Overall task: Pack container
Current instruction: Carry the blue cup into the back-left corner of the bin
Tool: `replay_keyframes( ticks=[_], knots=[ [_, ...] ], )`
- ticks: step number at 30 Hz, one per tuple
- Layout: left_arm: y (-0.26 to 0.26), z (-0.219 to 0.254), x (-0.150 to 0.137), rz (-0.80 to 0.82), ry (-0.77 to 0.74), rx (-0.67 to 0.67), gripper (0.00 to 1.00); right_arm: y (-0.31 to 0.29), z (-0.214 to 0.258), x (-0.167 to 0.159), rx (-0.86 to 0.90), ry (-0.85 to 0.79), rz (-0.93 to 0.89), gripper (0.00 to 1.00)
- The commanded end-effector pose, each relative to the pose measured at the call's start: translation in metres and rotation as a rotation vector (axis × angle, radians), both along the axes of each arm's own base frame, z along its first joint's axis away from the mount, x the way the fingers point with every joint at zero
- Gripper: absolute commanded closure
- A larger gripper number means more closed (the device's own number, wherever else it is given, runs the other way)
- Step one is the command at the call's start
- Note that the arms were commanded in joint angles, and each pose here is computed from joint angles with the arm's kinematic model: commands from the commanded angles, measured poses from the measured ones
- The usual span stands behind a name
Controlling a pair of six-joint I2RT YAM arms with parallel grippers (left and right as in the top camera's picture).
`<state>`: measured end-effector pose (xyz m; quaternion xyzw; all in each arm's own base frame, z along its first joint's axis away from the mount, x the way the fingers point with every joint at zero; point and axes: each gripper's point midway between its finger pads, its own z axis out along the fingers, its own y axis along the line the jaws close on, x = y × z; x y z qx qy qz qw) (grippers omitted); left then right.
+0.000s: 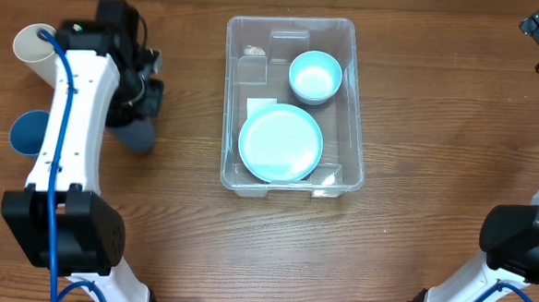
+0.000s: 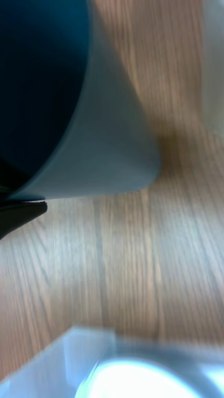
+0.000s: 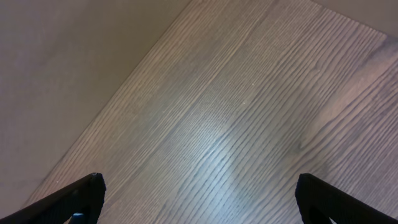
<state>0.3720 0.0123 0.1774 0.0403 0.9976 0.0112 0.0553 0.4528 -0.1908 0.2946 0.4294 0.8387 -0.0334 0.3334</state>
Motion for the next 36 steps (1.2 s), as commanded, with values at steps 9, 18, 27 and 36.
replay_keyframes(
  ticks=[9, 18, 27, 36],
  knots=[
    [-0.128, 0.187, 0.004, -0.333, -0.511, -0.141, 0.96, 0.001, 0.014, -0.002, -0.012, -0.034, -0.005, 0.0],
    [-0.218, 0.173, 0.034, -0.5, -0.607, -0.097, 0.96, 0.001, 0.014, -0.002, -0.012, -0.034, -0.005, 0.0],
    [-0.234, 0.068, 0.087, -0.322, -0.419, -0.062, 0.96, 0.001, 0.014, -0.002, -0.012, -0.034, -0.005, 0.0],
    [-0.236, 0.027, 0.121, -0.233, -0.423, -0.035, 0.96, 0.001, 0.014, -0.002, -0.012, -0.034, -0.005, 0.0]
  ],
)
